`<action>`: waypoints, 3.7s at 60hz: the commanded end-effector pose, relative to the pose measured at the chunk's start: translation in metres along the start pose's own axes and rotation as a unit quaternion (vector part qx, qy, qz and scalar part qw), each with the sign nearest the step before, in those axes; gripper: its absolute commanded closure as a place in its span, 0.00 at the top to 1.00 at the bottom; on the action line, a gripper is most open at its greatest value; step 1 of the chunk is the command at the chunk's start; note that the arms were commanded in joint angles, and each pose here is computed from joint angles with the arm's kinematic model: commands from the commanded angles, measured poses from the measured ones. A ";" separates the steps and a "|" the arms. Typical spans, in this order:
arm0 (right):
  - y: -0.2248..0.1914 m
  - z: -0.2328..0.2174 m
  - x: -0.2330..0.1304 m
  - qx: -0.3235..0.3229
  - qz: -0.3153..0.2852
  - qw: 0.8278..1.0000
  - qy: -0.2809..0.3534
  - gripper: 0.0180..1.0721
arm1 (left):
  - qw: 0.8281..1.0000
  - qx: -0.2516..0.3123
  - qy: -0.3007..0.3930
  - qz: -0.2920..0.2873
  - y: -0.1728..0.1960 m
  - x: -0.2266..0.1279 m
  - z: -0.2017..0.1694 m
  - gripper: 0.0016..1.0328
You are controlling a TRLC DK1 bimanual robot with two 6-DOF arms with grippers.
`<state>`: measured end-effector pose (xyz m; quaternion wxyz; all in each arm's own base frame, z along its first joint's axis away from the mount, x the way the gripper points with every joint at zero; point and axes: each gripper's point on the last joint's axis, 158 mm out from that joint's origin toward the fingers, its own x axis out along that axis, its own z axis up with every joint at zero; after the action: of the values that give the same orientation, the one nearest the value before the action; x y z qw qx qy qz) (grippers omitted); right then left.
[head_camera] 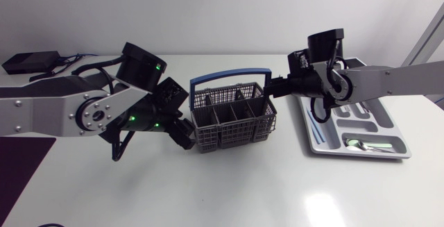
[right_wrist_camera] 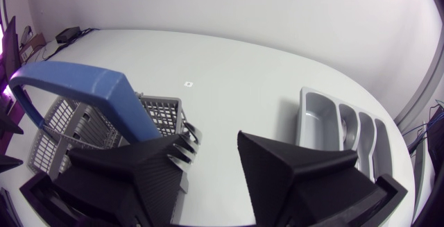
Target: Unload the cutlery basket into the drawer organizer.
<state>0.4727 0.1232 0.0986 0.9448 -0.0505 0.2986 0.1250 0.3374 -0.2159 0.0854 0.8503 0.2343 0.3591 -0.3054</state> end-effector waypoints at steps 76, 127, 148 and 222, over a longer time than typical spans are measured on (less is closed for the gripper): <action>-0.007 0.087 -0.127 -0.030 -0.013 0.992 -0.123 0.06 | 0.999 0.035 -0.013 -0.026 -0.041 -0.008 0.016 0.60; -0.017 0.029 -0.230 -0.071 0.066 0.985 -0.145 0.06 | 0.976 0.151 -0.111 -0.111 -0.095 -0.037 0.089 0.61; 0.052 -0.022 -0.227 -0.113 0.178 0.971 -0.115 0.06 | 0.959 0.172 -0.069 -0.213 -0.133 -0.037 0.051 0.61; 0.180 -0.060 -0.223 -0.157 0.388 0.904 -0.085 0.06 | 0.891 0.200 -0.002 -0.407 -0.195 -0.036 -0.033 0.54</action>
<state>0.2162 0.2400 0.1798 0.8250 -0.0753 0.1862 0.5283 0.1667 -0.3198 0.0584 0.5979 0.2371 0.3505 -0.6808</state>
